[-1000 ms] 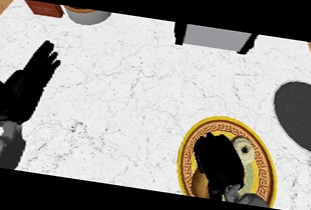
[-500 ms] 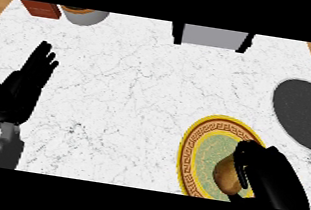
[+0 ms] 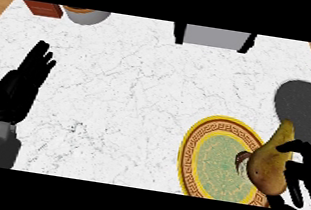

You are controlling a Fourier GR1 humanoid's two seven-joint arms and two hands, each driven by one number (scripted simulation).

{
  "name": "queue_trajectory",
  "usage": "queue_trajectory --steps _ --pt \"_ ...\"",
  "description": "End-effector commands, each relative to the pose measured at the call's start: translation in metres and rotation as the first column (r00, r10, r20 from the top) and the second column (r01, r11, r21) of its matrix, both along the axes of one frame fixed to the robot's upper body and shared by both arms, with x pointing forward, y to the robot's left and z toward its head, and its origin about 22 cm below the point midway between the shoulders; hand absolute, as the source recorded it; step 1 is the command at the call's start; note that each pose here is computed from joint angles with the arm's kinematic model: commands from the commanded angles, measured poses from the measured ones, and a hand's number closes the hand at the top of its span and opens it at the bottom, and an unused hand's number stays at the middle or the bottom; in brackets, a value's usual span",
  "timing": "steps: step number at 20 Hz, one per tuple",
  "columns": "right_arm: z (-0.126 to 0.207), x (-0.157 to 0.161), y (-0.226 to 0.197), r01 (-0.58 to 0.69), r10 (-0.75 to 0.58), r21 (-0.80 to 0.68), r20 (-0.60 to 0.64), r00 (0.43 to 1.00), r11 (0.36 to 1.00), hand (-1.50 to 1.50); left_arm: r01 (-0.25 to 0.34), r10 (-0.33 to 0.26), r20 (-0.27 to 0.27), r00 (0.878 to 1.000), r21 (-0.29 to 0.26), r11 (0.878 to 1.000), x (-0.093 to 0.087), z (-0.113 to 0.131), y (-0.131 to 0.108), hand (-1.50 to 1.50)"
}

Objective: Pick the pear from the plate and place it in the pan

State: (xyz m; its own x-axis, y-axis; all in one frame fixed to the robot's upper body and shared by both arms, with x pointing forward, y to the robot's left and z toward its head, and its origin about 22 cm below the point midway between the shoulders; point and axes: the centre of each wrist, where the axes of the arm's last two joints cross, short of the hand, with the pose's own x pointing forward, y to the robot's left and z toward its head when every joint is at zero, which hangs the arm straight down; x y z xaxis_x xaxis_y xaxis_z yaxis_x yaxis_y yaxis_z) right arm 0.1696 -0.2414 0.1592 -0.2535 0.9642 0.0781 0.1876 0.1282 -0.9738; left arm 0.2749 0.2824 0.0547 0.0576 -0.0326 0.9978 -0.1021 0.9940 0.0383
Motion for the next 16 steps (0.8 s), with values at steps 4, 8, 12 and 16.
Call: queue_trajectory --steps 4,8,12,16 --pt "0.037 0.025 -0.037 0.104 -0.11 0.13 0.038 0.993 0.986 1.5 0.02 -0.02 -0.004 1.0 0.008 1.0 0.002 -0.003 -0.009 0.0" --pt "0.04 0.059 -0.085 0.171 -0.188 0.185 0.081 0.979 0.968 1.5 0.018 -0.018 0.009 1.0 -0.002 1.0 0.006 0.015 -0.013 0.0" --pt "0.047 0.084 -0.129 0.184 -0.208 0.237 0.081 0.975 0.954 1.5 0.015 -0.015 0.01 1.0 0.006 1.0 0.003 0.012 -0.022 0.0" --pt "-0.002 0.098 -0.176 0.214 -0.238 0.246 0.075 0.968 0.946 1.5 0.021 -0.021 0.021 1.0 0.013 1.0 -0.005 -0.001 -0.019 0.0"
